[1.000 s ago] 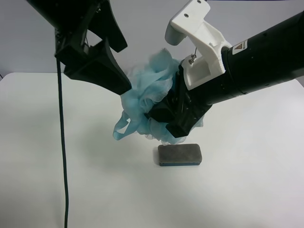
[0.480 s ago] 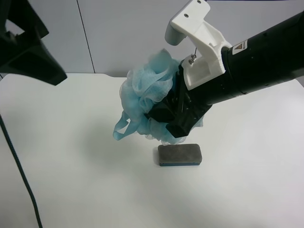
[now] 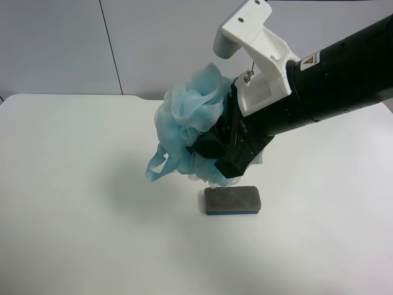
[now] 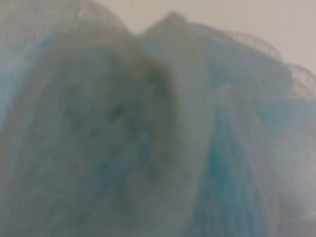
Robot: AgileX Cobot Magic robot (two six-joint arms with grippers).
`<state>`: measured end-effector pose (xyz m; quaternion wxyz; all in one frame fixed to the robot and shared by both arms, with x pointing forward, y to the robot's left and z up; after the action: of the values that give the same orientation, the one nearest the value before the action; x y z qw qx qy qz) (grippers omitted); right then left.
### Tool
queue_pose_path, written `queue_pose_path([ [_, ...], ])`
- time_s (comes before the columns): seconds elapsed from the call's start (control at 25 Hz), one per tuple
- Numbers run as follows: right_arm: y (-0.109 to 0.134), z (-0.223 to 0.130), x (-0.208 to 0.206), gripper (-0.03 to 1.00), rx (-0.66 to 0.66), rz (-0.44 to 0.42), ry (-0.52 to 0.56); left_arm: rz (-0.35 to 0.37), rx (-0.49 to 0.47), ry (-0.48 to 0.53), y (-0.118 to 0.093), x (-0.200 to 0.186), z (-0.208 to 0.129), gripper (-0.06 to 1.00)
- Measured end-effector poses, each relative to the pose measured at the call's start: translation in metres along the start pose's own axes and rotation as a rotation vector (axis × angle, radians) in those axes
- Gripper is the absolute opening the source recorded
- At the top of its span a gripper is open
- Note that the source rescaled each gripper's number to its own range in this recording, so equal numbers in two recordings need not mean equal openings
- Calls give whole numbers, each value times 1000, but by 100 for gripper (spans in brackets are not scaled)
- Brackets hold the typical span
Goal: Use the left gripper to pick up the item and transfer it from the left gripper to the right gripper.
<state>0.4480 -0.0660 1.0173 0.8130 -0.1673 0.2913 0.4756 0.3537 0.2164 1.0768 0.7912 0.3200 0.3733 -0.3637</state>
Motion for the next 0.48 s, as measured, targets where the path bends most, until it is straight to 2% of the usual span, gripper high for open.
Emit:
queue_pose_path([
  [0.2,0,0,0,5,0,0,0,42,-80,-106,-20,-11,-45,100],
  [0.48,0,0,0,5,0,0,0,105,-179,-307,-38,-13,-86,100],
])
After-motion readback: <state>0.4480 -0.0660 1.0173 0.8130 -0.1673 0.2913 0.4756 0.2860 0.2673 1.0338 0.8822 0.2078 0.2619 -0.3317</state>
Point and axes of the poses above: a point on each arm's last joint axis where the gripper is mounted, x pointing out along that axis toward the gripper, y along the wrist's bending axis when the last joint is at zero, z = x × y, the point moved 6 cm from there along x, pointing out along that axis toward the gripper, and after that the axes turned 5 degrees about x, right-handed, at the moved point
